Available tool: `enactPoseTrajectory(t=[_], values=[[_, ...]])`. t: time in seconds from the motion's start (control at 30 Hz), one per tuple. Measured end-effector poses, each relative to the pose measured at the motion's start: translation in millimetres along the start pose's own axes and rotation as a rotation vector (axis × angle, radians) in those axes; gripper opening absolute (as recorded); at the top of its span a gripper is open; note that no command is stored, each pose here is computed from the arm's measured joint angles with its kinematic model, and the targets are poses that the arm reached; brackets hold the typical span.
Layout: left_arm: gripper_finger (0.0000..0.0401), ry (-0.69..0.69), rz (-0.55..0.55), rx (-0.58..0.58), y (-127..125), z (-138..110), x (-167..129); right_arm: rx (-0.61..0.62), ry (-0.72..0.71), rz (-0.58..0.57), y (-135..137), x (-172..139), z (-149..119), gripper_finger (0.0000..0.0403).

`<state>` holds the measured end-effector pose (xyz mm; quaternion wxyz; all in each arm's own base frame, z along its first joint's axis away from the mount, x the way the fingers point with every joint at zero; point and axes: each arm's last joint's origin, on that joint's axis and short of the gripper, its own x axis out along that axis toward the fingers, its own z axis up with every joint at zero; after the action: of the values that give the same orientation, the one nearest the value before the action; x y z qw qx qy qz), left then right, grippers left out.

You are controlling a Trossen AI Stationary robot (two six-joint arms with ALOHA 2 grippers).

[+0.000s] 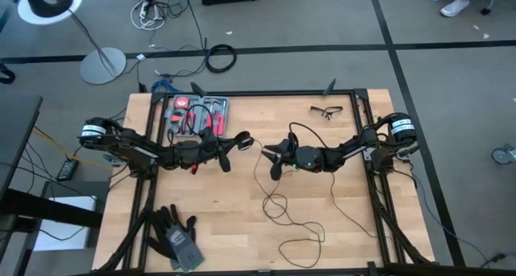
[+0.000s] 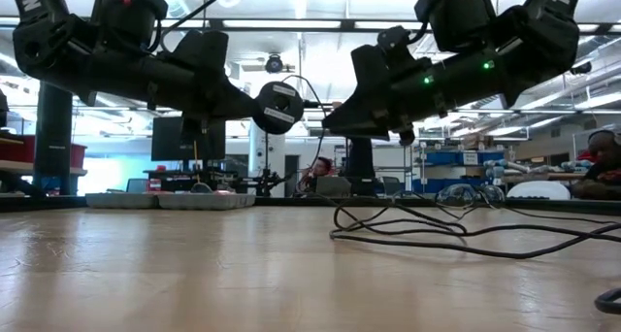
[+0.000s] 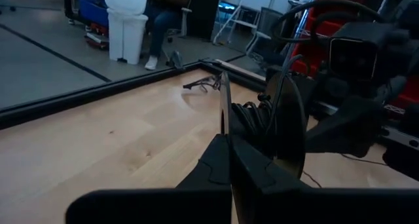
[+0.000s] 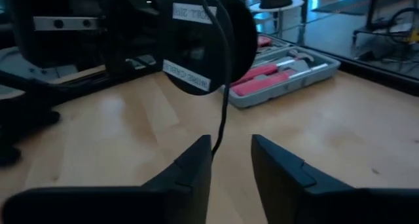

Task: Coil cords
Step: Coil the black wire on the black spool

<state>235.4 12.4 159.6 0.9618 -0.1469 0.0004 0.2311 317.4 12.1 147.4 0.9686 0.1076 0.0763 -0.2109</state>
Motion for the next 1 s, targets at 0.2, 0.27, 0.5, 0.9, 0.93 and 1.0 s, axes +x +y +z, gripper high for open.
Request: enactPoseTrajectory(t=[0.2,0.27,0.5,0.9,0.93,1.0], values=[[0.0,-0.016,-0.006,-0.007,-2.7,3.9,2.7,0.004,0.008,0.047,-2.6,2.2,1.5,0.0012],[0.0,-0.018,-0.01,-0.006,-3.6,4.9,3.5,-0.003,0.002,0.05,-2.6,2.3,2.2,0.0008],[0.0,-0.025,-0.013,-0.01,-3.9,5.6,3.6,0.0,0.004,-0.039,-5.7,2.4,0.3,0.0001],[0.0,-0.093,-0.042,-0.074,-12.2,19.1,10.4,-0.17,0.21,-0.087,14.9,28.3,25.5,0.0001],[0.0,-0.097,-0.027,-0.074,-12.5,20.0,11.2,-0.177,0.201,-0.069,17.7,30.2,30.4,0.0001],[0.0,-0.097,0.01,-0.071,-13.1,21.3,13.6,-0.187,0.19,-0.041,22.0,33.0,37.9,0.0]])
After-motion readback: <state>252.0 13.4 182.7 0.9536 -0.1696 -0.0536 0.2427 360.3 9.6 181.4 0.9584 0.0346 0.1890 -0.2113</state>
